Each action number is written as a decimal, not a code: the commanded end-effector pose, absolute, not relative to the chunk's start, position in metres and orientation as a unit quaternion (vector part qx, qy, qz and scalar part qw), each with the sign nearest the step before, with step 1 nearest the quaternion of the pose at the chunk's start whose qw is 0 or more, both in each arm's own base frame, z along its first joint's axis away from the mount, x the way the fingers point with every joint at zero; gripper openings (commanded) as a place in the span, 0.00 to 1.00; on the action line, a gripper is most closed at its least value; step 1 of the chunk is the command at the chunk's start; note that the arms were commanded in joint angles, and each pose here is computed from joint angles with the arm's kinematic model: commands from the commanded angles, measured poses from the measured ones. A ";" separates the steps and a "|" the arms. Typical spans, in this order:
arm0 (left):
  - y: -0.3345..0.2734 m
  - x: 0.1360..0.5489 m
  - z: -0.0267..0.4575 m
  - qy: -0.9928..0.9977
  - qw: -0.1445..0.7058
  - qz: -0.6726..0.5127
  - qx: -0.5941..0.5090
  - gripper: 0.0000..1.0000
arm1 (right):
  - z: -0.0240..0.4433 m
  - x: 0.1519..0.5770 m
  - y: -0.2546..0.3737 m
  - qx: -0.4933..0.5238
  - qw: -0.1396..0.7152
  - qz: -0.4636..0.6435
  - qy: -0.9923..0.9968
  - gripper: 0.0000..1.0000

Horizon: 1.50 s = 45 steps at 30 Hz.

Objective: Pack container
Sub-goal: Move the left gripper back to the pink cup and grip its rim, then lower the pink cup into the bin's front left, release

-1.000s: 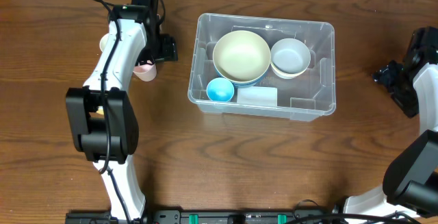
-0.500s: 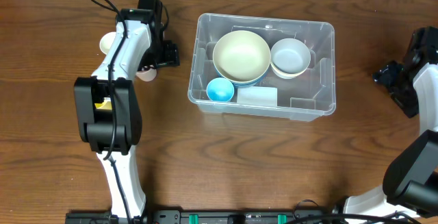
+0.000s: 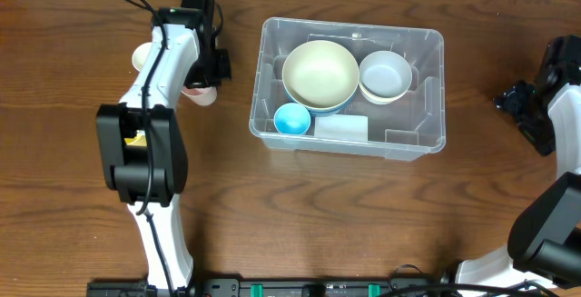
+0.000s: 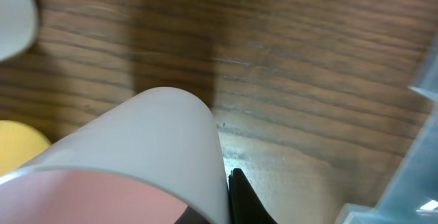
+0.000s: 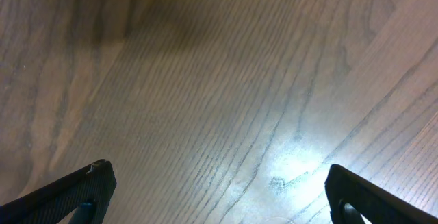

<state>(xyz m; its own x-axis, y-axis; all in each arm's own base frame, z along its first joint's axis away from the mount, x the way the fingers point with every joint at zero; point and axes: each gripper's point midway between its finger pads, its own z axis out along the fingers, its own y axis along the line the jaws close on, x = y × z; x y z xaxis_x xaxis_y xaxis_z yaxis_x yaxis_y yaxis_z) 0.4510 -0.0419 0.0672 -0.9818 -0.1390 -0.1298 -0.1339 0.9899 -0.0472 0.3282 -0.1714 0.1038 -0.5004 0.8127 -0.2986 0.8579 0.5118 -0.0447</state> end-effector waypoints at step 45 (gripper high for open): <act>-0.228 0.329 0.182 0.965 0.154 -0.082 0.196 0.06 | 0.103 0.326 -0.174 0.494 0.119 -0.098 0.856 0.99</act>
